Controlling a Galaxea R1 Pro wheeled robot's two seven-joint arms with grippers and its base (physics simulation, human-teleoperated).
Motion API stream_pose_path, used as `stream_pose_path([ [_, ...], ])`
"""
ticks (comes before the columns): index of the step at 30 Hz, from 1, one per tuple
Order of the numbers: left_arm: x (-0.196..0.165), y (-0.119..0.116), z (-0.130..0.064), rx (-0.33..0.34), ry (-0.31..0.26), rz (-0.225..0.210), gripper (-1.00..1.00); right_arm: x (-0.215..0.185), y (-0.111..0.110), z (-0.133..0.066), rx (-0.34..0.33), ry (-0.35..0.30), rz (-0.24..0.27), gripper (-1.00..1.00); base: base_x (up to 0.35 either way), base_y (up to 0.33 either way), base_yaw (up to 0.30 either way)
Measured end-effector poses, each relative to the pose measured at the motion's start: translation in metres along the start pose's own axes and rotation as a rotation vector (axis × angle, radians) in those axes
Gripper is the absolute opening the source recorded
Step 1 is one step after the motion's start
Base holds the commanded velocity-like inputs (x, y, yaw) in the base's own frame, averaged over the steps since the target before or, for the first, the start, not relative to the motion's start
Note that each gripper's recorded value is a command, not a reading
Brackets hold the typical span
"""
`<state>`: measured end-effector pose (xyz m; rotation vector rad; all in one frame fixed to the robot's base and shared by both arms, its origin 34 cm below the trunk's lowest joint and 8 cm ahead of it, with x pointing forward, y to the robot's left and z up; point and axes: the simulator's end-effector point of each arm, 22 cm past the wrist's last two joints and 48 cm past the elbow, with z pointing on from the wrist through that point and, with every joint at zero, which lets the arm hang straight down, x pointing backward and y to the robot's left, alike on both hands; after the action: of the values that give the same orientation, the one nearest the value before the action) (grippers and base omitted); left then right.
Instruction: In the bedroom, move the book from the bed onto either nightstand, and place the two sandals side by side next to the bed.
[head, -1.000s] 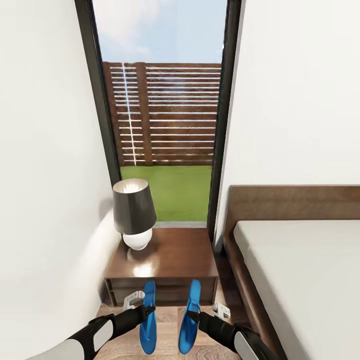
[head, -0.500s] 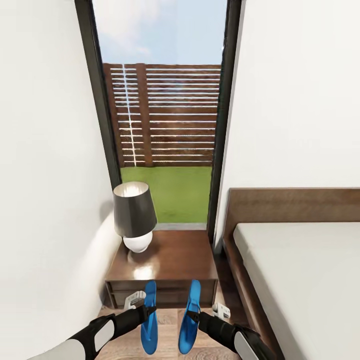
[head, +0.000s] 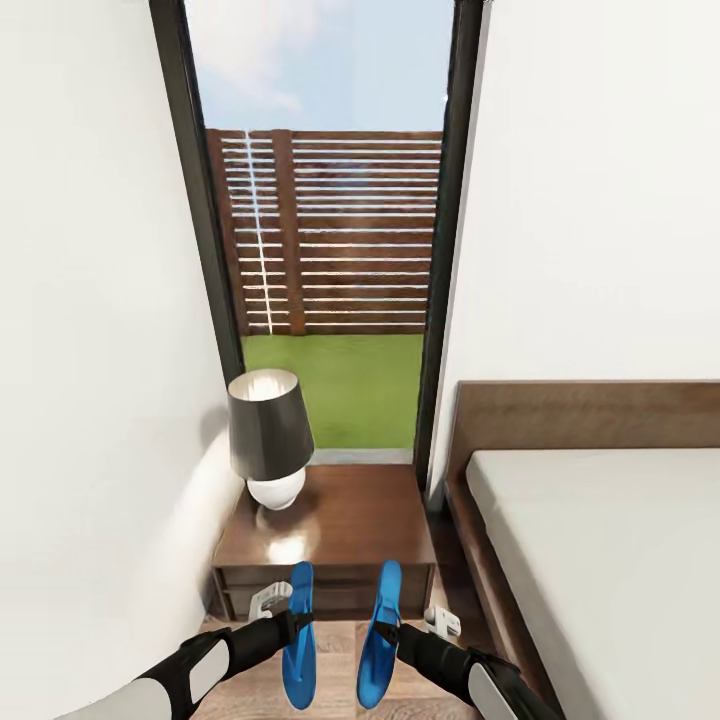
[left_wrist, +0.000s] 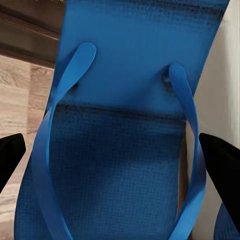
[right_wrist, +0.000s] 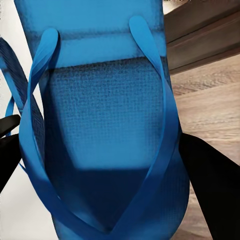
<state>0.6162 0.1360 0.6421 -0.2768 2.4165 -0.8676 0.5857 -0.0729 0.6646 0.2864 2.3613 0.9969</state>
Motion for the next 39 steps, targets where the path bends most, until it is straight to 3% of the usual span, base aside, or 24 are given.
stream_pose_path([
  [39,-0.016,-0.049,-0.033,0.015,0.011,-0.004,-1.00,-0.022,0.041,-0.034,0.001,0.000,-0.001,-1.00,0.000,0.000,0.000],
])
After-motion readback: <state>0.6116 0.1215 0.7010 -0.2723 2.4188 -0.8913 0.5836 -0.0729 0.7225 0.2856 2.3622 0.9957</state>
